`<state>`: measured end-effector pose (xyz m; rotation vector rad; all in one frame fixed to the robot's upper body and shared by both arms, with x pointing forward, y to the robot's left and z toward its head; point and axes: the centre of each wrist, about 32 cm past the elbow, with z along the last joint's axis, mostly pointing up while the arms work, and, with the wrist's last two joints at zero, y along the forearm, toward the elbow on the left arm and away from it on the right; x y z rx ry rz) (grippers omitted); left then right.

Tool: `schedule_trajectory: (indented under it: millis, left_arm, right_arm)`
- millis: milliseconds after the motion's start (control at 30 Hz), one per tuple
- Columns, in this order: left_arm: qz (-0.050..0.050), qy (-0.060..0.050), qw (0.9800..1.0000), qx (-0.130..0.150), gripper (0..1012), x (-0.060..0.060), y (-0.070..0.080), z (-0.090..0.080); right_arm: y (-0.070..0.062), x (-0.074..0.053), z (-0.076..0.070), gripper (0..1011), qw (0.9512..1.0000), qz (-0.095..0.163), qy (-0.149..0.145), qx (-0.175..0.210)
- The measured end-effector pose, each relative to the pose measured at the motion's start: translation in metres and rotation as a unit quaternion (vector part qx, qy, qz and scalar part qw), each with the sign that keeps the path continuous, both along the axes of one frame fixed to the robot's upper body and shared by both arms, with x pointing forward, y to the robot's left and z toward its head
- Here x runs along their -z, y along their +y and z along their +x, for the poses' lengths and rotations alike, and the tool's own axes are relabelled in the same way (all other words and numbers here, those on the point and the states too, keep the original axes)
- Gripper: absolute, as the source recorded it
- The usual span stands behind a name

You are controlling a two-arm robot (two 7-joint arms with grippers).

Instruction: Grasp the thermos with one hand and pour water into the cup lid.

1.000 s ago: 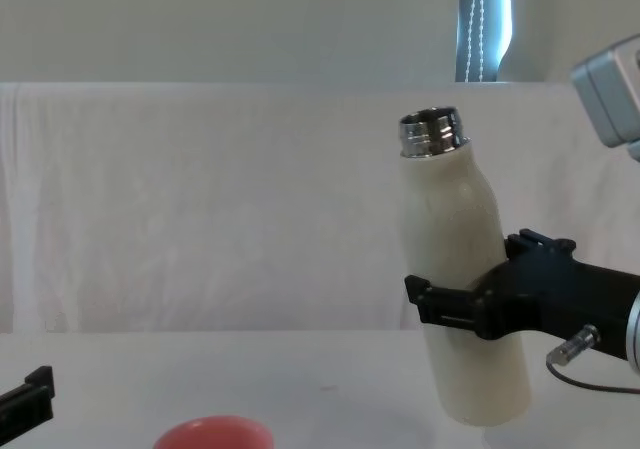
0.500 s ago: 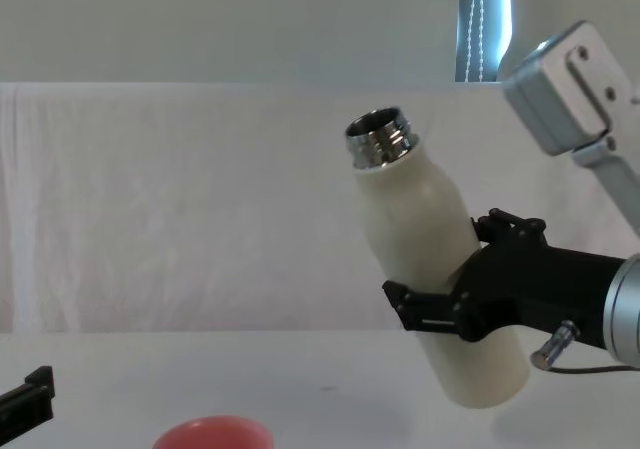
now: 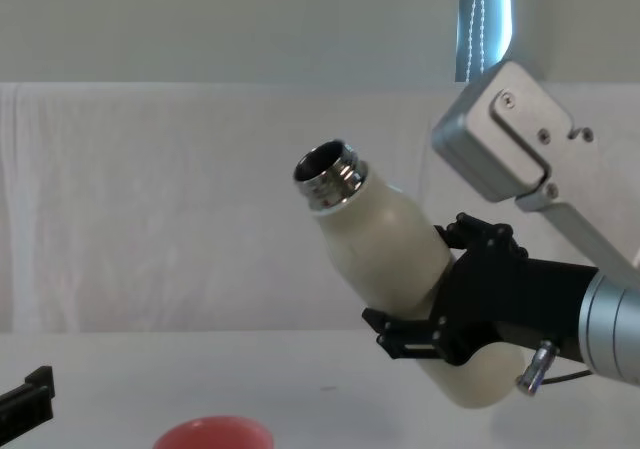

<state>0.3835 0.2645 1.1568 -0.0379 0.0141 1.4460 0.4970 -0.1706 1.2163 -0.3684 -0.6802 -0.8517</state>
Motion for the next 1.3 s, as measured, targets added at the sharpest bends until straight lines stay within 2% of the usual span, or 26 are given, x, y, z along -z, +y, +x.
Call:
schedule_trajectory:
  millis: [233,467,500,800,1300]
  left_arm:
    - [0.0,0.0,1.0,0.0,1001,0.0,0.0,0.0]
    - [0.0,0.0,1.0,0.0,1001,0.0,0.0,0.0]
    - [0.0,0.0,1.0,0.0,1001,0.0,0.0,0.0]
    - [0.0,0.0,1.0,0.0,1001,0.0,0.0,0.0]
    - [0.0,0.0,1.0,0.0,1001,0.0,0.0,0.0]
  right_arm:
    - [0.006,0.002,-0.003,950,0.9997,-0.022,-0.011,-0.004]
    - [0.014,0.004,-0.005,951,0.998,-0.054,-0.033,-0.005]
    - [0.016,0.004,-0.006,951,0.9972,-0.065,-0.038,-0.006]
    - [0.019,0.007,-0.006,951,0.9932,-0.1,-0.058,-0.012]
    - [0.022,0.013,-0.01,951,0.9866,-0.148,-0.066,-0.019]
